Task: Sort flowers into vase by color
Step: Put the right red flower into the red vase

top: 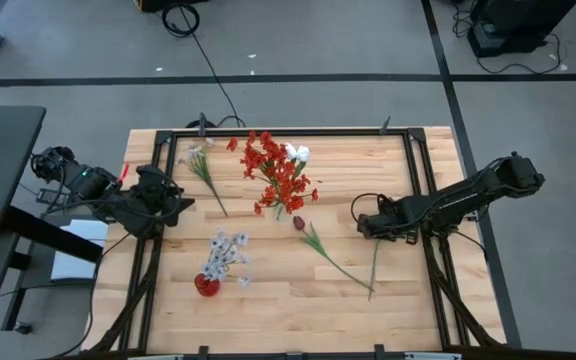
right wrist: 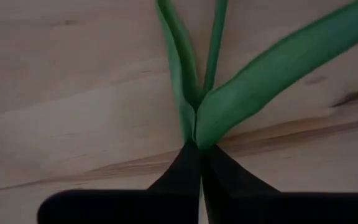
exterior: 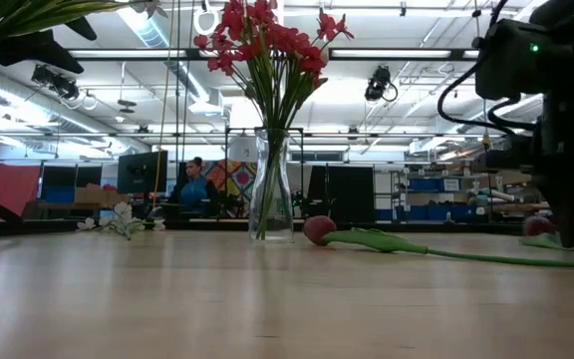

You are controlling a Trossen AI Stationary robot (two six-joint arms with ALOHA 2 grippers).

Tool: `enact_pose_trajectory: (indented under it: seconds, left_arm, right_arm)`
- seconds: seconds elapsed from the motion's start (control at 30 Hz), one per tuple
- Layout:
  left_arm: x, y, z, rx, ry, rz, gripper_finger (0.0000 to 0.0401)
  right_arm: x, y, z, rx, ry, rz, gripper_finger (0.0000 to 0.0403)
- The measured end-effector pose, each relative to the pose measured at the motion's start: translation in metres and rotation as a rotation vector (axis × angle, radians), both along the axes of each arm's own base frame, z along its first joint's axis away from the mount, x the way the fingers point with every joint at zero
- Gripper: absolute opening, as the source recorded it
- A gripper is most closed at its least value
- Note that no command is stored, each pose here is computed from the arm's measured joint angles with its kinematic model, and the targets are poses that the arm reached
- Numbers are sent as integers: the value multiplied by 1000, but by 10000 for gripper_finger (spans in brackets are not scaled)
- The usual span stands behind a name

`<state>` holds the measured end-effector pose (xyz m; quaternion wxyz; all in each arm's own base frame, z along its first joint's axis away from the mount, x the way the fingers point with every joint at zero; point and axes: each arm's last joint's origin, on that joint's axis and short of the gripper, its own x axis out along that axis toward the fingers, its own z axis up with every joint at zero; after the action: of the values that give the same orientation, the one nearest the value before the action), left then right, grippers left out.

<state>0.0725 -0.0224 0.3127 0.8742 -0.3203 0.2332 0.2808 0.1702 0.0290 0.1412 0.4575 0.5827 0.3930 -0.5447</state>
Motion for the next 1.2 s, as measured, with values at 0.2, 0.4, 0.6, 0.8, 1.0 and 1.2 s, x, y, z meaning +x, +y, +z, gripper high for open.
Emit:
enact_pose_trajectory:
  seconds: [0.2,0.4,0.6,0.8,1.0,1.2]
  left_arm:
    - [-1,-1,-2,5,52,-58,302]
    - [-2,-2,-3,13,103,-148,302]
    - [3,-6,2,109,96,-303,302]
    - [14,-14,15,105,-62,-362,302]
    - [30,-21,38,181,-290,-364,302]
    - [57,-40,62,361,-495,-478,302]
  right_arm:
    - [9,-1,26,-97,-40,1,6]
    - [15,-4,63,-224,-118,6,4]
    - [29,-3,109,-409,-219,146,2]
    - [42,1,157,-683,-313,330,2]
    - [51,0,204,-907,-333,582,2]
    - [64,1,241,-1033,-465,796,4]
